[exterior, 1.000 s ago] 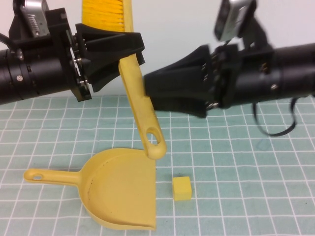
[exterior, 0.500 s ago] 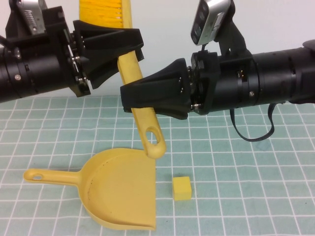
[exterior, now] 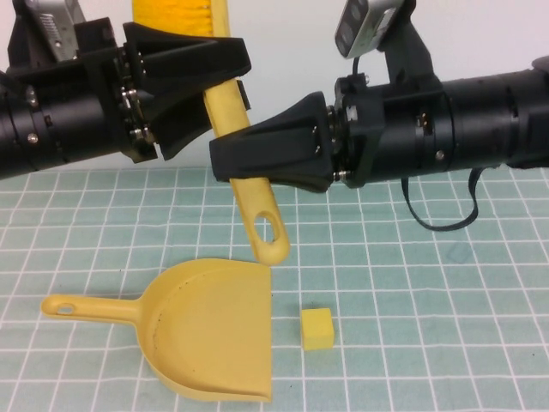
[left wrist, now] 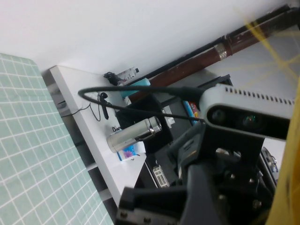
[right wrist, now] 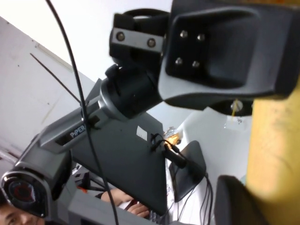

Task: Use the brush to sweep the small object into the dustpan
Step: Hand over the broom, then pick up the dustpan from the table

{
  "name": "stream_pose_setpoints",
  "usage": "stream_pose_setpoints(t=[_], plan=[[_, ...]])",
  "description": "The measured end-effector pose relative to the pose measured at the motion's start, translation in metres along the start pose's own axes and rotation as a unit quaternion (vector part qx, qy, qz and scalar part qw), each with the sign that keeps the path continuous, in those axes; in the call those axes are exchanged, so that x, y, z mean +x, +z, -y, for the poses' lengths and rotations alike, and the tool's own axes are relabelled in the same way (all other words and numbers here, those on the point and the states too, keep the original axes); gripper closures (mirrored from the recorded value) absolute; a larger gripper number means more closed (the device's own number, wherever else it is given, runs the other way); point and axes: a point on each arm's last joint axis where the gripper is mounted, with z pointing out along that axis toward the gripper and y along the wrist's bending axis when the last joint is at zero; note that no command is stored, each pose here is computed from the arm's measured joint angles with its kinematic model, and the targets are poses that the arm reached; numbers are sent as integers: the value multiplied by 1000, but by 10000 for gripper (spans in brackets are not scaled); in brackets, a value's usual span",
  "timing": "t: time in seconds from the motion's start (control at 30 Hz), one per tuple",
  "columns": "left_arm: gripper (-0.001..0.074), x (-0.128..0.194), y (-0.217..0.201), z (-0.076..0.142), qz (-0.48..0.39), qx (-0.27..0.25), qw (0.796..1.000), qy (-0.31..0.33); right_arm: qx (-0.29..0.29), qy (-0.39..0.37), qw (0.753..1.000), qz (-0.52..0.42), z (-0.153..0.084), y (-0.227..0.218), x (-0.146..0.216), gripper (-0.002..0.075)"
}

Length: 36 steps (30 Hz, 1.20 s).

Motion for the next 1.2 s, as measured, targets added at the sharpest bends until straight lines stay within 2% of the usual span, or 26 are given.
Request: stream_pose_setpoints(t=[0.2,0.37,0.47,0.53,0.6,0.67,0.77,0.83,0.93,1.07,1.13,1.2], plan=[[320,1,0,0,-4,1,1000,1,22,-16,999,31,-4,-24,-23,557],[334,1,0,-1,-4,-6,1000,0,45,-9,997,67,-6,-57,-40,557],[448,1,-2,1,-2,-8,1000,6,98,13,994,38,3,-71,-36,557],[590,3,-8,1,-12,-33,999,31,152,31,988,-9,10,-76,-27,557],[668,6,-13,-2,-31,-66,996,55,220,53,972,-68,17,-82,-15,557],[707,7,-19,-2,-50,-102,990,83,280,68,950,-119,21,-87,-5,557],[727,6,-28,-7,-82,-207,961,164,378,87,902,-189,30,-95,9,557],[732,5,-38,-16,-109,-294,925,215,433,95,869,-220,34,-99,15,557],[734,4,-49,-28,-144,-374,880,257,494,106,823,-259,40,-97,26,557],[718,1,-58,-42,-183,-430,835,291,530,107,791,-288,52,-82,51,557],[667,0,-62,-52,-205,-450,818,295,538,105,783,-294,60,-74,66,557],[593,-2,-63,-61,-219,-460,810,292,541,112,776,-304,67,-68,82,557]])
